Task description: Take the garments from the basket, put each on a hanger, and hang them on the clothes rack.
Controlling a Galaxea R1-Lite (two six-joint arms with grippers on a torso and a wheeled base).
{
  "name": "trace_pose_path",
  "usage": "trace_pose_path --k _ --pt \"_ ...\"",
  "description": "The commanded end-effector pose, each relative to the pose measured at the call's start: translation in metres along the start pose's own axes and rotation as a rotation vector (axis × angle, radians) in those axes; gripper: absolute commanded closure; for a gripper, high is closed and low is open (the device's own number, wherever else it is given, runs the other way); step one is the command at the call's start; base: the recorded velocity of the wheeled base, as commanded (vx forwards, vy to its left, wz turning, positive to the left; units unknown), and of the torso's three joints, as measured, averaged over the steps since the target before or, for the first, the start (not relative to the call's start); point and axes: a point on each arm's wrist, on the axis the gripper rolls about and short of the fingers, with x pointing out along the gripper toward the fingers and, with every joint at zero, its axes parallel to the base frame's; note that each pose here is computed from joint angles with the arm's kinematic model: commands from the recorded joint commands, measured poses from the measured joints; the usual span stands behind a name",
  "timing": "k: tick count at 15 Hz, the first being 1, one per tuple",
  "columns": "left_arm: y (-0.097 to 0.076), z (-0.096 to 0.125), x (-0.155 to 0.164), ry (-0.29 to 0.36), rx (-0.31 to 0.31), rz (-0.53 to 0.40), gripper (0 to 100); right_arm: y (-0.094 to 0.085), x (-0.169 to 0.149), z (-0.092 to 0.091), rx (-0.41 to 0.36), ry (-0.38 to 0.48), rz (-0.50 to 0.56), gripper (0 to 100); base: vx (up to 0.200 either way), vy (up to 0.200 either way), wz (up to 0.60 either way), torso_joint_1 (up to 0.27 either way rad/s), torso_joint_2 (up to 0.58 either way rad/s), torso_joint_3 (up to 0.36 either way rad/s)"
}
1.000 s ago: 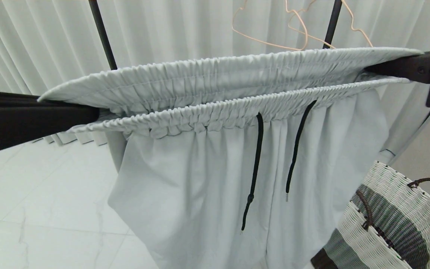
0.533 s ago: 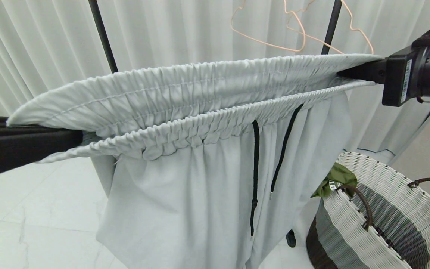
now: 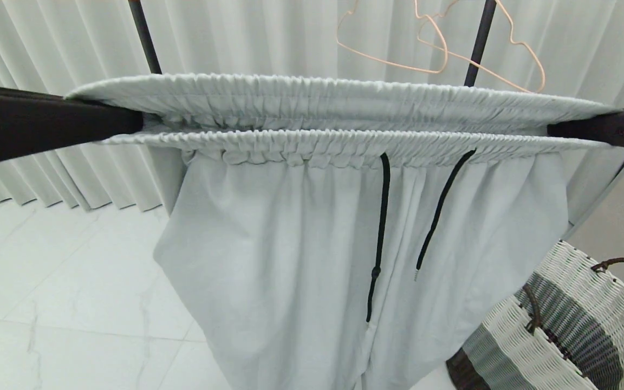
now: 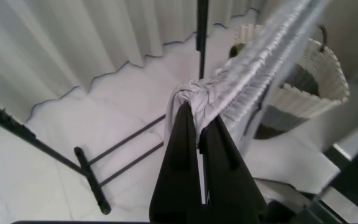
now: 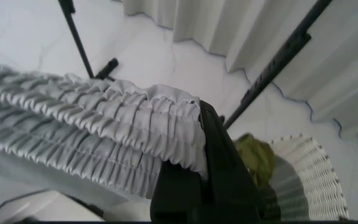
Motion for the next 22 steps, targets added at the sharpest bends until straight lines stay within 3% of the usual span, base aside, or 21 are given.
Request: trace_pose_path --k 1,20,21,22 --pt "-0.003 -0.004 0.019 0.056 0.007 0.031 100 -0.001 -0.018 -0.014 0.001 0.007 -0.003 100 0.000 0.000 0.00 0.000 0.00 0.000" --pt "-0.009 -0.010 0.024 0.082 0.037 0.007 100 0.018 -0.026 -0.020 -0.041 -0.005 0.116 100 0.000 0.000 0.00 0.000 0.00 0.000" --pt "-0.010 -0.009 0.024 0.080 0.038 0.001 100 0.020 -0.026 -0.020 -0.045 -0.006 0.127 0 0.000 0.000 0.00 0.000 0.00 0.000" --pt "-0.010 -0.009 0.024 0.078 0.041 0.001 100 0.020 -0.026 -0.020 -0.046 -0.004 0.132 0 0.000 0.000 0.00 0.000 0.00 0.000"
